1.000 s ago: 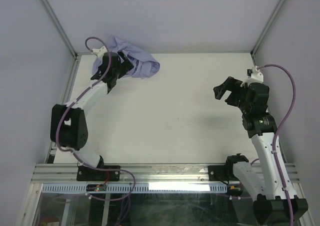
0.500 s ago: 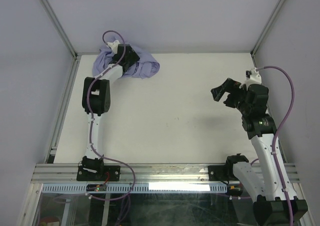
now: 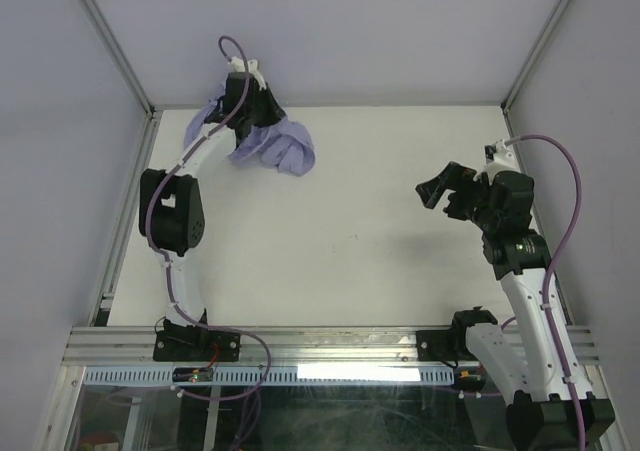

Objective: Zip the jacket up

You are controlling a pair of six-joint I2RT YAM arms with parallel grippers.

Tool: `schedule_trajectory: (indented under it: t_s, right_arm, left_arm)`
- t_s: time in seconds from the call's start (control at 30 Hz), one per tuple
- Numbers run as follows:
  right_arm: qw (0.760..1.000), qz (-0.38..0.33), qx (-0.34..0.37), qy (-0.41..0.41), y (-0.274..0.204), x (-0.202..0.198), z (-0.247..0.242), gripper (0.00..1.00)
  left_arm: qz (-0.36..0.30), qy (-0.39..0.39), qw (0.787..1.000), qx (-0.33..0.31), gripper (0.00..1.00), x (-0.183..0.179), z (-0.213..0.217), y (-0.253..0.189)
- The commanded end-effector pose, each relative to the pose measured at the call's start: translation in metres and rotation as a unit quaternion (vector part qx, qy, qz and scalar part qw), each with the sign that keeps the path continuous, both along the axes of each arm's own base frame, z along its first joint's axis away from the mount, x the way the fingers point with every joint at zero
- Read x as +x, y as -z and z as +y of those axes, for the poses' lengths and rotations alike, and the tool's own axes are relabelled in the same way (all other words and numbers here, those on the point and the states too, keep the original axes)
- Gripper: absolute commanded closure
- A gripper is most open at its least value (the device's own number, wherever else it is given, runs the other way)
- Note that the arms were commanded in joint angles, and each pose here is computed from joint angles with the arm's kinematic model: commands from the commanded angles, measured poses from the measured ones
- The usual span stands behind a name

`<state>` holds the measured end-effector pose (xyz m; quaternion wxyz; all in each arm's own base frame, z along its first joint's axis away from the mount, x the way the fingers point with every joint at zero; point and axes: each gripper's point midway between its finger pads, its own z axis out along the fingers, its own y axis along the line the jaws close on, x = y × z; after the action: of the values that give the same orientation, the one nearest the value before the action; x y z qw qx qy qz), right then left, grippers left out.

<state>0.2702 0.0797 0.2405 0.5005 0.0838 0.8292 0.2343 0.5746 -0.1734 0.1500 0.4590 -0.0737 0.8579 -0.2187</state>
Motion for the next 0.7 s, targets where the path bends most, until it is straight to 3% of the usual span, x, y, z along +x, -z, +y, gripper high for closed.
schedule_trajectory:
  t_s: [0.0, 0.17, 0.3, 0.37, 0.47, 0.6, 0.67]
  right_arm:
    - [0.999, -0.031, 0.013, -0.034, -0.018, 0.005, 0.013, 0.01]
    - [0.998, -0.045, 0.015, -0.049, -0.03, 0.005, 0.017, 0.01]
    - [0.997, -0.056, 0.001, -0.047, -0.039, 0.004, 0.014, 0.01]
    - [0.997, -0.056, -0.006, -0.05, -0.041, 0.004, 0.014, 0.01]
    - [0.997, -0.056, -0.012, -0.057, -0.043, 0.002, 0.015, 0.01]
    - [0.996, -0.052, -0.018, -0.074, -0.044, -0.003, 0.018, 0.01]
    - [0.995, -0.047, -0.02, -0.085, -0.041, -0.007, 0.021, 0.01]
  left_arm:
    - [-0.135, 0.166, 0.977, -0.021, 1.0, -0.06, -0.086, -0.164]
    - [-0.201, 0.264, 0.942, -0.046, 1.0, -0.136, -0.142, -0.272]
    - [-0.257, 0.31, 0.911, -0.093, 1.0, -0.195, -0.147, -0.35]
    - [-0.269, 0.301, 0.909, -0.102, 1.0, -0.212, -0.136, -0.368]
    - [-0.265, 0.257, 0.925, -0.092, 1.0, -0.223, -0.113, -0.364]
    - [-0.205, 0.143, 0.967, -0.041, 1.0, -0.216, -0.061, -0.297]
    - [-0.159, 0.087, 0.983, -0.023, 0.88, -0.215, -0.032, -0.251]
